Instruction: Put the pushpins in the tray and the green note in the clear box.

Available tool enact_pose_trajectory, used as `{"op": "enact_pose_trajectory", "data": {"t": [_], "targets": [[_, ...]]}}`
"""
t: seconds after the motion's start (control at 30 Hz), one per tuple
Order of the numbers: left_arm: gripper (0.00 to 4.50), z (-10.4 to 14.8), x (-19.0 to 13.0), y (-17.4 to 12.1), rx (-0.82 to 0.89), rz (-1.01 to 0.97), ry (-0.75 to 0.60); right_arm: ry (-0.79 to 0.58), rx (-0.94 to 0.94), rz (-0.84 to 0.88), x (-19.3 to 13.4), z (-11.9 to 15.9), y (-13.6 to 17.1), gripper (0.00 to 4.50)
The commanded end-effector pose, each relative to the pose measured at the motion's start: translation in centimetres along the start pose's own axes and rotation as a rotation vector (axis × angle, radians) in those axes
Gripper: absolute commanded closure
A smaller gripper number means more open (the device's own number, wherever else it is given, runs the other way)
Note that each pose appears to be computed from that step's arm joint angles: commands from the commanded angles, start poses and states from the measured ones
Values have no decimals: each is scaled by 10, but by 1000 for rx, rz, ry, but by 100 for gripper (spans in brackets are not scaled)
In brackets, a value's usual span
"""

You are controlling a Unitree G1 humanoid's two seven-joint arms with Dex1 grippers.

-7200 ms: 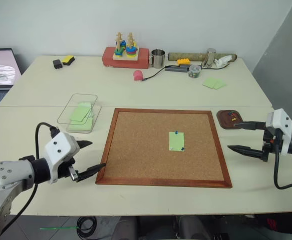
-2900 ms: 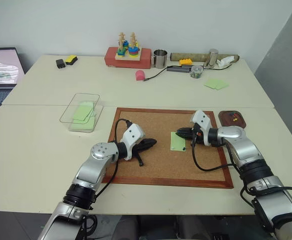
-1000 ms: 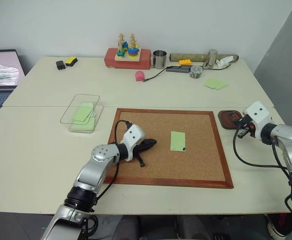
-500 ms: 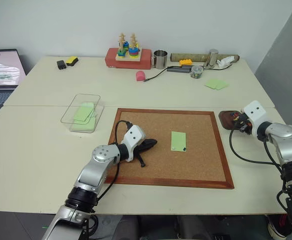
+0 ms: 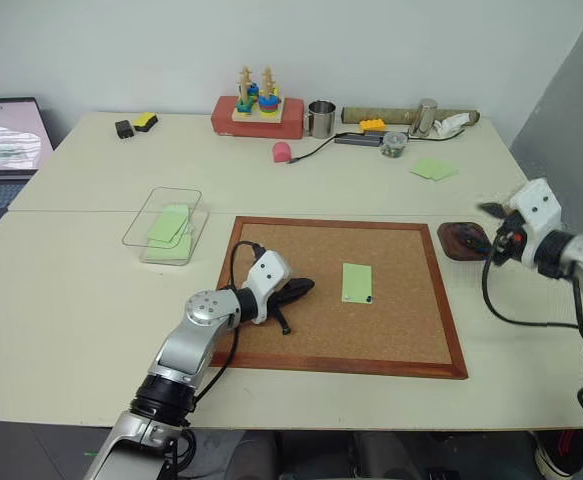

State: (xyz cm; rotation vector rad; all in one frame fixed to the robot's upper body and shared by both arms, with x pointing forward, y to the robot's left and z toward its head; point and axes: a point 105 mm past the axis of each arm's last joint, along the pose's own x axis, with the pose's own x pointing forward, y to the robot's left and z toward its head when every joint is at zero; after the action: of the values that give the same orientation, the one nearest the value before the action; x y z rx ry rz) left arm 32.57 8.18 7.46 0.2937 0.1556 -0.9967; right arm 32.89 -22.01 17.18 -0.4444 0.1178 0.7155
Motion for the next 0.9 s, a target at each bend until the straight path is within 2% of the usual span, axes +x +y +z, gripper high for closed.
{"op": "enact_pose_trajectory", "data": {"t": [0.03, 0.27, 0.77, 0.9], "targets": [[450, -25, 0, -9, -35, -31, 90, -62, -35, 98, -1, 17, 32, 84], [450, -26, 0, -10, -31, -37, 97, -103, 15, 182, 25, 0, 80, 84], [450, -27, -1, -12, -34, -43, 102, -99, 97, 256, 57, -21, 104, 84], [450, -27, -1, -13, -34, -43, 102, -94, 106, 259, 59, -25, 106, 143]]}}
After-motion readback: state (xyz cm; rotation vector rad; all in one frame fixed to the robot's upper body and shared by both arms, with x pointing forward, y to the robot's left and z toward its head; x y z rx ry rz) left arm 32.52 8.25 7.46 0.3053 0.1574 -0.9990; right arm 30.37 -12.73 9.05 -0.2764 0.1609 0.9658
